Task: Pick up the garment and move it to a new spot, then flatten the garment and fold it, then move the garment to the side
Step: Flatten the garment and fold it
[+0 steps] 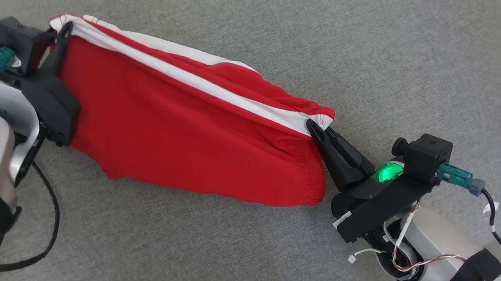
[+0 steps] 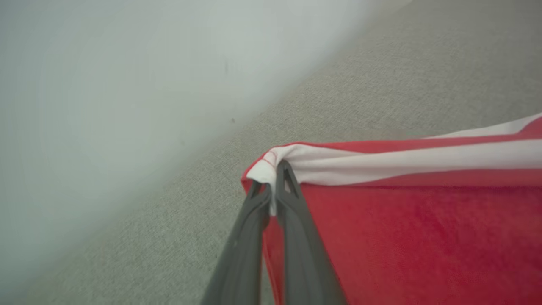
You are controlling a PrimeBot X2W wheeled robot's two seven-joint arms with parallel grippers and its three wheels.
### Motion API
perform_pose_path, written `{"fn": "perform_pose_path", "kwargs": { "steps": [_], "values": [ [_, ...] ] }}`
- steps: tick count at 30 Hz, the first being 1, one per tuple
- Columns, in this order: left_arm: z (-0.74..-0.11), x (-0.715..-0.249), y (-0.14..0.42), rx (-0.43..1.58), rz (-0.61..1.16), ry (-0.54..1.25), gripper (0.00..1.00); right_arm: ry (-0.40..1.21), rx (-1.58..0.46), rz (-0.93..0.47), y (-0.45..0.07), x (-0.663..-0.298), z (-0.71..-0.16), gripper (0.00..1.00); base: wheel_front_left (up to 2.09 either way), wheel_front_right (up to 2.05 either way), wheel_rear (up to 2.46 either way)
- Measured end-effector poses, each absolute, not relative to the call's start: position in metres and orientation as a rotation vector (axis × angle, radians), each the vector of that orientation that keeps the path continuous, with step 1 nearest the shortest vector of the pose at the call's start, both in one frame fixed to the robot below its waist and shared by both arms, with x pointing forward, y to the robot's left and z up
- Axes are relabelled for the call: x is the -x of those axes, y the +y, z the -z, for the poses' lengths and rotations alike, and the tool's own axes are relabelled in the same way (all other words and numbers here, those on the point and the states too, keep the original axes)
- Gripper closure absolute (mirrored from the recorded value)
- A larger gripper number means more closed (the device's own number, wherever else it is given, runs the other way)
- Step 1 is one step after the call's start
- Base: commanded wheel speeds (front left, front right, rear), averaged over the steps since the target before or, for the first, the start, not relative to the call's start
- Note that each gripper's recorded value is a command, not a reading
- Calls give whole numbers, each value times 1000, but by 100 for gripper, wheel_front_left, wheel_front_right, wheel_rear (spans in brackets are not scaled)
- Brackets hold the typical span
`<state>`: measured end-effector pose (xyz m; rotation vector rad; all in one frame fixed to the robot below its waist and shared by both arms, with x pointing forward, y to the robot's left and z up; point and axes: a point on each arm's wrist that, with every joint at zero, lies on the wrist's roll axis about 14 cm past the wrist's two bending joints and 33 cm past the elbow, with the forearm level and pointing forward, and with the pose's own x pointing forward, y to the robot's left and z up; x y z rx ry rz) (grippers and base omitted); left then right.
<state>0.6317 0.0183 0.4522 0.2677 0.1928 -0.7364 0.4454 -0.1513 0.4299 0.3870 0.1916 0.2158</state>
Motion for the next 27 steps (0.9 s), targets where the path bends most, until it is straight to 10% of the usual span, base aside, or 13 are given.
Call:
{"fn": "perform_pose_path", "kwargs": {
  "steps": [2, 3, 4, 5, 27],
  "values": [
    [-444, -631, 18, -277, 737, 205, 100, 191, -384, -213, -152, -446, -429, 96, 0, 0, 0],
    [-443, -631, 19, -272, 735, 205, 100, 190, -383, -211, -152, -446, -430, 70, 0, 0, 0],
    [-443, -632, 19, -265, 731, 197, 58, 188, -383, -211, -152, -446, -430, 14, 0, 0, 0],
    [-446, -634, 20, -264, 729, 183, 0, 181, -377, -211, -153, -446, -432, 0, 0, 0, 0],
    [-535, -595, 65, -132, 592, -26, 0, -63, -256, -123, -185, -393, -506, 0, 0, 0, 0]
  ]
}}
